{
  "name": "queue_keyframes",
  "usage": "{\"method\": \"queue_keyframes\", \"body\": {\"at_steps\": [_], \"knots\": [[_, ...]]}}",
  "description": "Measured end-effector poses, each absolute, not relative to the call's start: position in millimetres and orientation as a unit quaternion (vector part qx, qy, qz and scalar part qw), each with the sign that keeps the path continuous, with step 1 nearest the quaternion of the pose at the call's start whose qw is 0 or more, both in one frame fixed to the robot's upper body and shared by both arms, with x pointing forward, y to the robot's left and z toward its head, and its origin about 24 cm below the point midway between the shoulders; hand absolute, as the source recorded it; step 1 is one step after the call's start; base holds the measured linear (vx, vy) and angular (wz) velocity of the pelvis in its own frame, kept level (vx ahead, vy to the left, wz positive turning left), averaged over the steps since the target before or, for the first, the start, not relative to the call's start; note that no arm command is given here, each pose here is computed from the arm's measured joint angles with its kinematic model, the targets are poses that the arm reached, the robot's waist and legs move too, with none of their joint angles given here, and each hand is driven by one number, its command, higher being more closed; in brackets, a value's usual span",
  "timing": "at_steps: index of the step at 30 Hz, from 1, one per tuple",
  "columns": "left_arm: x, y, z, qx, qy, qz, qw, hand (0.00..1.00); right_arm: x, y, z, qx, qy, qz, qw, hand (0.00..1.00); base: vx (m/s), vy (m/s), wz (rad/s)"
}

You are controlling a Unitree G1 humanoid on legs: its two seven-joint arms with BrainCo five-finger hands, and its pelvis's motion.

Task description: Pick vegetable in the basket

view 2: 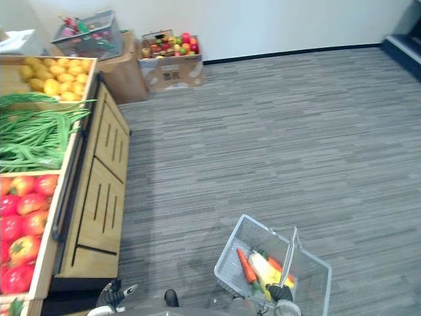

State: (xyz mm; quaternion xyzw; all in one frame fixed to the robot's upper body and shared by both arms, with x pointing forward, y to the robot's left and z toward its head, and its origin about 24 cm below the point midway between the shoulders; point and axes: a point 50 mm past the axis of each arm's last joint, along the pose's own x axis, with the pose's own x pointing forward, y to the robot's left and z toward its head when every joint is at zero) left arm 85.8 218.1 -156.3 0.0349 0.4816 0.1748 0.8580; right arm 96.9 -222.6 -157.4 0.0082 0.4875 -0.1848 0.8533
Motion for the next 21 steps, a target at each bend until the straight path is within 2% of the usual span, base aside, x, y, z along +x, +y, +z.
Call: {"method": "queue_keyframes", "body": {"at_steps": [13,21], "knots": [[81.9,218.7,-159.0,0.055,0.499,0.147,0.852,0.00,94.7,-220.2,-158.3,0.034,0.483,-0.201,0.852,1.00,0.01,0.042,-0.05],[71.1,219.1,-162.9,0.027,0.519,0.164,0.839,0.00,88.7,-216.7,-161.0,0.090,0.484,-0.244,0.835,1.00,-0.10,-0.006,-0.11]]}}
